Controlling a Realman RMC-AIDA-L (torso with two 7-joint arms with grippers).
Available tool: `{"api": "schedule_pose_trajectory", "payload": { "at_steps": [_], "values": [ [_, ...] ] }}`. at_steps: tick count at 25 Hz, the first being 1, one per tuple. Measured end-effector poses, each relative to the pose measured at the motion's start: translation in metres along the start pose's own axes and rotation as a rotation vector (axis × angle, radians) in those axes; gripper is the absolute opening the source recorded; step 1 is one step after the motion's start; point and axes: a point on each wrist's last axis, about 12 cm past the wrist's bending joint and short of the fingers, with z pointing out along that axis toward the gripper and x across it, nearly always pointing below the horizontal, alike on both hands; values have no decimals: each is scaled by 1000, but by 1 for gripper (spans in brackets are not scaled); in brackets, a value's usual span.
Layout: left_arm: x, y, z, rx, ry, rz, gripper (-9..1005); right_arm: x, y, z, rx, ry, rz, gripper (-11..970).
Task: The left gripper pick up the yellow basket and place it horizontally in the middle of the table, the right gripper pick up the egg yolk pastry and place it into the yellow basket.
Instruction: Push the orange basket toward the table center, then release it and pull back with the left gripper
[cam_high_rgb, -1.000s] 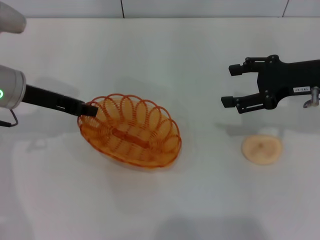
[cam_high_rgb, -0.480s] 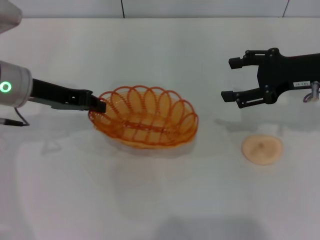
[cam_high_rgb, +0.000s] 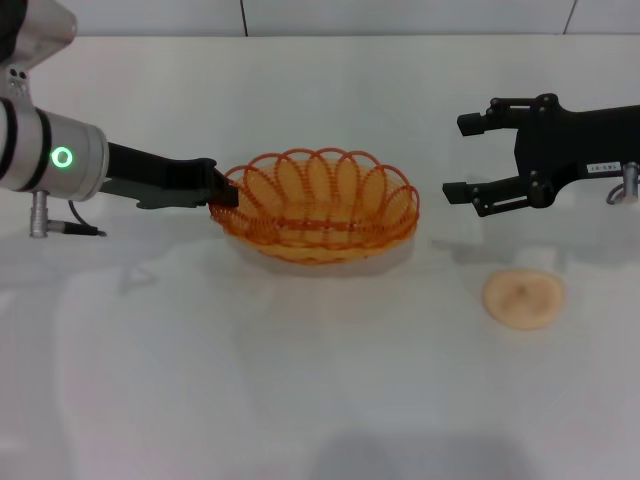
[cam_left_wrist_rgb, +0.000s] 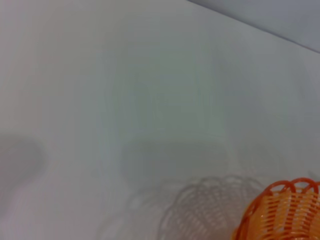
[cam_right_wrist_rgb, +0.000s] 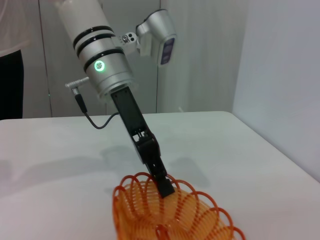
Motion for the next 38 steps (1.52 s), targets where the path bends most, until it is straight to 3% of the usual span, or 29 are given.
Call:
{"api": "schedule_pose_trajectory", "payload": {
  "at_steps": [10, 21, 32, 38],
  "values": [
    [1, -7, 16, 29, 12, -19, 80, -1, -1, 1, 1, 4, -15, 856],
    [2, -12, 18, 93, -15, -52, 93, 1, 0, 1, 2, 6, -14, 856],
    [10, -9, 20, 128, 11, -85, 288, 5, 2, -5, 15, 9, -3, 855],
    [12, -1, 3, 124, -15, -65, 562, 8, 4, -8, 20, 3, 12, 855]
  ]
}}
